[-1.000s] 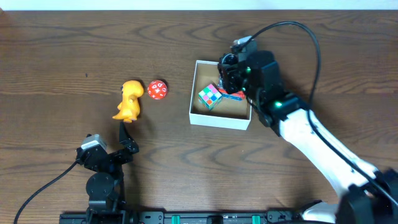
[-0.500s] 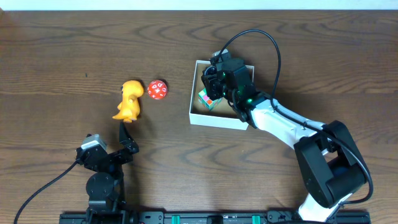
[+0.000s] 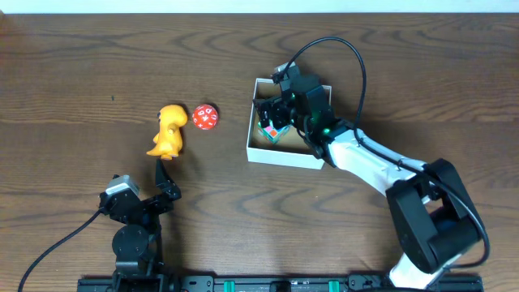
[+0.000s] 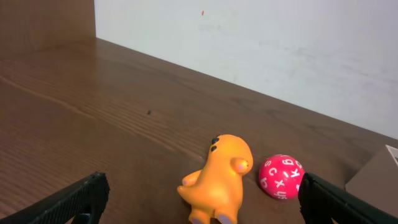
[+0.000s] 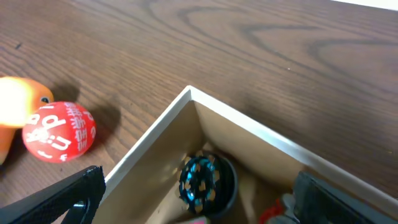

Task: Pack container
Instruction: 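Lower the puck into the box and open the right gripper, then withdraw the right gripper to the right side of the table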

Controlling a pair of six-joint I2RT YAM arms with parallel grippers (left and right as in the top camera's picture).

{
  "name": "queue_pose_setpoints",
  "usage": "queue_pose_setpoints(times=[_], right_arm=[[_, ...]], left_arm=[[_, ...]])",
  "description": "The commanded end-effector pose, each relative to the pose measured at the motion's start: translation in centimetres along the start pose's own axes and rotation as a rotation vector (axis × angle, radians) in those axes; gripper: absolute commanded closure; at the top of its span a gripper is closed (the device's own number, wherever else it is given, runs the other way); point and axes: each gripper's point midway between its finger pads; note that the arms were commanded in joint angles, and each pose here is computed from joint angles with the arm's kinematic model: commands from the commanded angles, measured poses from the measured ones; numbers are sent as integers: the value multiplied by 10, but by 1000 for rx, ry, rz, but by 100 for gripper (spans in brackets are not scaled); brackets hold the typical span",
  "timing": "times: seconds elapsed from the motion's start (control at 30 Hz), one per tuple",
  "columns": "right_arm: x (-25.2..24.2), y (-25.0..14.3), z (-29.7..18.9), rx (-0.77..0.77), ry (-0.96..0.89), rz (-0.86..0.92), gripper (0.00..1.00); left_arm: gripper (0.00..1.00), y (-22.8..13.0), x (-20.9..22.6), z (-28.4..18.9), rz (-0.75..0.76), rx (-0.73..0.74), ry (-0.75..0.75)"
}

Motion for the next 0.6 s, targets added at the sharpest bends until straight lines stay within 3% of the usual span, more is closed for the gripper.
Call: queue_pose_setpoints(times=[0.0, 0.13, 0.27, 0.43, 0.57], right_arm=[[-20, 61, -49, -142, -115, 25, 1], [-66, 83, -118, -172, -321, 76, 1], [-122, 80, -196, -166, -573, 144, 1], [-176, 31, -263, -35, -765, 302, 1], [-197, -18, -280, 141, -832, 401, 1]], left_arm=[[2, -14, 5, 2, 2, 30, 15], [2, -14, 5, 2, 2, 30, 15], [2, -14, 5, 2, 2, 30, 15], [2, -14, 5, 2, 2, 30, 15], [2, -14, 5, 2, 2, 30, 15]])
Point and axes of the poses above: each gripper's point midway between its finger pads, its own z axis out along the fingers, its own x axis along the line the jaws close on, y = z × x, and after that the axes turned 2 degrees about -z, right-handed
